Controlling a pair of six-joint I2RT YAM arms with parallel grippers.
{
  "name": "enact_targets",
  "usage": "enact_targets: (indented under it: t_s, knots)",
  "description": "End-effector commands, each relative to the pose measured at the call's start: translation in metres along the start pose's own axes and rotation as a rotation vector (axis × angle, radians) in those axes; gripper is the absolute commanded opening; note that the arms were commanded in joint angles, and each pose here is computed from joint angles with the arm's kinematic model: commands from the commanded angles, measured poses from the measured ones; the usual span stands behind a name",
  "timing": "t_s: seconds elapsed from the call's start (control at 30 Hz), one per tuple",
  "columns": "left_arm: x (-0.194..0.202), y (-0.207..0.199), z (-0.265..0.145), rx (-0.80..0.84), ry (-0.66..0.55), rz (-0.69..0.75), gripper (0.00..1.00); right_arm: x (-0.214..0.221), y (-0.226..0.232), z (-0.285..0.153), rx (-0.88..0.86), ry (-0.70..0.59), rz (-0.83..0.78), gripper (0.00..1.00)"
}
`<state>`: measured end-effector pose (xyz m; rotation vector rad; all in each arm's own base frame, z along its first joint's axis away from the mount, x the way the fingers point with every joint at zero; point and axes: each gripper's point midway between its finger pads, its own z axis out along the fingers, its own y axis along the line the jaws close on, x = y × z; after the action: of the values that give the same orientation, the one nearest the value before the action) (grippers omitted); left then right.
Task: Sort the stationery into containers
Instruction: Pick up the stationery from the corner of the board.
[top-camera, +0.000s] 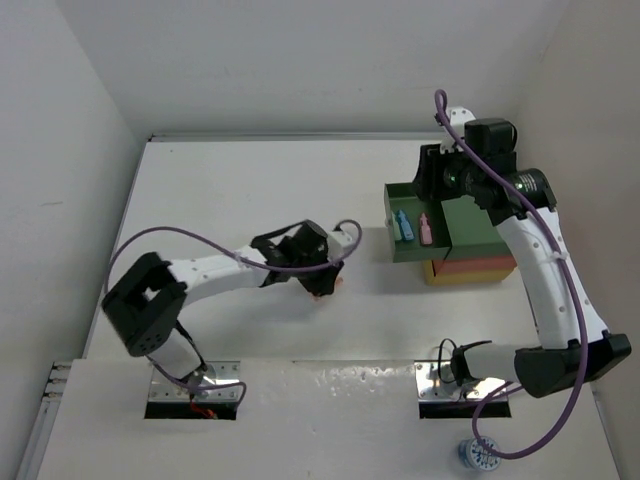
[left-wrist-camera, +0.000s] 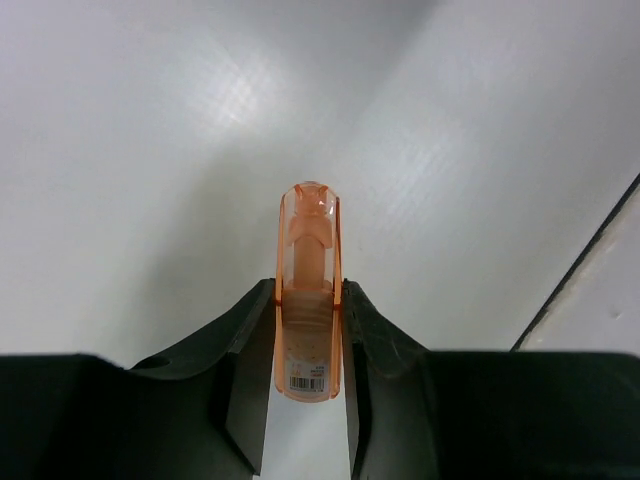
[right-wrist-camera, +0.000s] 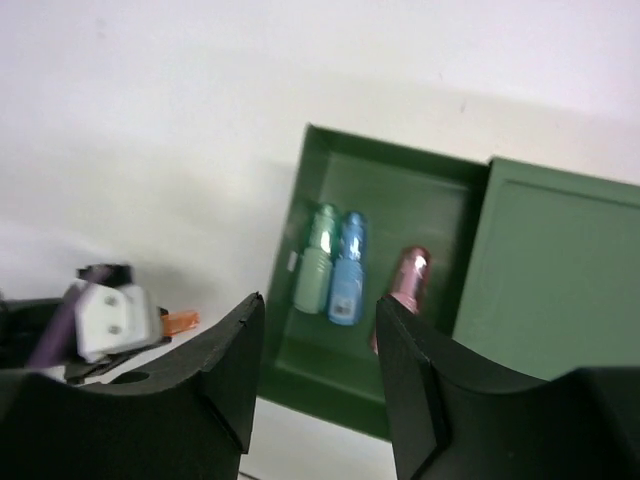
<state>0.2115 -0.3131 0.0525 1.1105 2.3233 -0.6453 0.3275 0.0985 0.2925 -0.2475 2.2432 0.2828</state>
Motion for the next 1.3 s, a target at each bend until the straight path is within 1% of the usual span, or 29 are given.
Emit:
enact_targets:
  t_s: [0.0,0.03,0.07,0.1,0.13,0.2,0.3,0.33,0.43,0.47,0.53,0.63,0.8,0.97,1.1,1.27]
  knots:
    - [-0.069,0.001,-0.061,0.003,-0.270,-0.017,0.00,-0.045,0.016,-0.009,-0.061,-0.177,0.068,0.47]
    - [-0.088,0.002,-0.085,-0.024,-0.355,-0.010,0.00,-0.049,0.019,-0.009,-0.072,-0.192,0.113,0.46]
    - [-0.099,0.016,-0.099,-0.088,-0.410,-0.031,0.00,-0.060,0.025,-0.011,-0.099,-0.229,0.151,0.46]
    - [-0.108,0.021,-0.111,-0.111,-0.447,-0.043,0.00,-0.065,0.029,-0.012,-0.119,-0.244,0.163,0.45]
    - [-0.123,0.030,-0.131,-0.138,-0.507,-0.077,0.00,-0.068,0.036,-0.011,-0.144,-0.251,0.179,0.45]
    - [-0.132,0.040,-0.146,-0.163,-0.535,-0.113,0.00,-0.079,0.053,-0.009,-0.201,-0.279,0.223,0.44]
    - [-0.151,0.043,-0.173,-0.153,-0.611,-0.144,0.00,-0.094,0.081,-0.005,-0.280,-0.280,0.270,0.44]
    - [-0.159,0.043,-0.182,-0.155,-0.642,-0.142,0.00,-0.095,0.087,0.006,-0.294,-0.255,0.283,0.44]
    - [-0.178,0.037,-0.205,-0.136,-0.712,-0.129,0.00,-0.101,0.112,0.013,-0.355,-0.218,0.333,0.44]
    - [-0.182,0.036,-0.208,-0.135,-0.724,-0.128,0.00,-0.096,0.120,0.025,-0.367,-0.177,0.360,0.44]
    - [-0.191,0.035,-0.216,-0.130,-0.752,-0.134,0.00,-0.093,0.133,0.035,-0.388,-0.143,0.385,0.45]
    - [-0.197,0.037,-0.223,-0.130,-0.777,-0.143,0.00,-0.087,0.145,0.043,-0.407,-0.108,0.389,0.47]
    - [-0.205,0.038,-0.231,-0.140,-0.799,-0.135,0.00,-0.061,0.164,0.056,-0.433,-0.018,0.392,0.47]
    - [-0.208,0.038,-0.228,-0.134,-0.806,-0.133,0.00,-0.051,0.178,0.056,-0.467,0.008,0.364,0.48]
    - [-0.210,0.039,-0.227,-0.134,-0.810,-0.130,0.00,-0.053,0.184,0.051,-0.497,0.007,0.359,0.48]
    - [-0.218,0.043,-0.233,-0.153,-0.844,-0.122,0.00,-0.043,0.192,0.052,-0.525,0.038,0.370,0.47]
